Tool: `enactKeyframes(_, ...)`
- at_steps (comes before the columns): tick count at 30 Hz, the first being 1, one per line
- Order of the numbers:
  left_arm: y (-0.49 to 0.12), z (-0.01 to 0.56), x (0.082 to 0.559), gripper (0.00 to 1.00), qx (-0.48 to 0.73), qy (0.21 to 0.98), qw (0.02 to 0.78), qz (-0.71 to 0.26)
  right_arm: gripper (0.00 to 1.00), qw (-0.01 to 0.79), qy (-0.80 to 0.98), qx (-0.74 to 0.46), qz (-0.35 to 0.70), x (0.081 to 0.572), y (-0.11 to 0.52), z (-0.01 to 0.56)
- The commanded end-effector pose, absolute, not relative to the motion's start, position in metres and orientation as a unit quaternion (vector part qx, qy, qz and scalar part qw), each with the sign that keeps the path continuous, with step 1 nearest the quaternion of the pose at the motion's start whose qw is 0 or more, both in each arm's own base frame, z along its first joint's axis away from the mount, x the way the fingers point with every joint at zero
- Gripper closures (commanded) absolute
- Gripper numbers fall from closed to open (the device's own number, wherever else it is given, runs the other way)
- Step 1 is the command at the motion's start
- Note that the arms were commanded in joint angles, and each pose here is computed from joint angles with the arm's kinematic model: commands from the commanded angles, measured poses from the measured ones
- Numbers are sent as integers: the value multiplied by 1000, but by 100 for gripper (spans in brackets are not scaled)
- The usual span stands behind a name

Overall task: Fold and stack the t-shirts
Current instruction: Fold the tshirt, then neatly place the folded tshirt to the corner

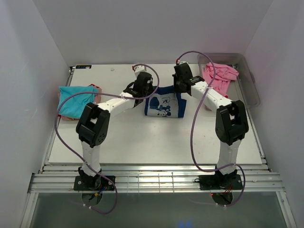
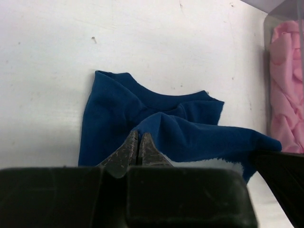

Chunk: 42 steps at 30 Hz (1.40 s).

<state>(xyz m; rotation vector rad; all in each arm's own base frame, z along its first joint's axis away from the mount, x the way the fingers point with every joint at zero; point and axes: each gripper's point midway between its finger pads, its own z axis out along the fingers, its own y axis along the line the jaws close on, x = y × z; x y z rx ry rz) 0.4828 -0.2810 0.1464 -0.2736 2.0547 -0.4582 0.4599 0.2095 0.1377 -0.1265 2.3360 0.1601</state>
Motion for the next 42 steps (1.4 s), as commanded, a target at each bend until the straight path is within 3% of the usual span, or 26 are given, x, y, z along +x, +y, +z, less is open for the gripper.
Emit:
enactKeyframes(1, -290, 167, 522, 100, -91, 823, 529, -186, 92, 427, 903, -17, 48, 492, 207, 151)
enactKeyframes(2, -291, 156, 525, 99, -83, 836, 513, -176, 92, 427, 903, -13, 46, 496, 208, 152)
enactKeyframes(3, -293, 149, 530, 73, -77, 843, 504, -171, 92, 423, 905, -11, 40, 499, 207, 144)
enactKeyframes(4, -293, 143, 536, 59, -74, 849, 497, -165, 89, 421, 906, -8, 39, 500, 208, 139)
enactKeyframes(5, -296, 135, 544, 50, -67, 858, 486, -154, 73, 416, 908, -12, 41, 501, 210, 134)
enactKeyframes(6, -295, 132, 546, 40, -65, 860, 484, -144, 66, 405, 913, -16, 38, 504, 211, 126)
enactKeyframes(8, -290, 132, 548, 31, -65, 861, 486, -135, 54, 394, 918, -22, 26, 505, 211, 119)
enactKeyframes(10, -282, 141, 548, 28, -76, 856, 493, -133, 53, 389, 921, -19, 10, 503, 204, 118)
enactKeyframes(12, -277, 162, 543, 2, -80, 845, 510, -139, 52, 420, 907, -16, 11, 498, 198, 145)
enactKeyframes(16, -263, 180, 523, 2, -81, 843, 513, -142, 42, 474, 879, -33, 49, 475, 200, 170)
enactKeyframes(19, -250, 168, 503, 2, -85, 856, 494, -131, 67, 451, 887, -54, 88, 454, 209, 168)
enactKeyframes(20, -248, 161, 498, 2, -83, 861, 484, -131, 86, 437, 892, -62, 96, 450, 213, 161)
enactKeyframes(21, -247, 156, 493, 2, -81, 865, 476, -133, 92, 421, 900, -64, 99, 445, 215, 154)
enactKeyframes(32, -262, 113, 461, 2, -37, 898, 383, -213, 92, 225, 960, -94, 141, 414, 244, 55)
enactKeyframes(42, -269, 66, 446, 2, -30, 912, 294, -285, 92, 169, 971, -84, 146, 387, 240, 25)
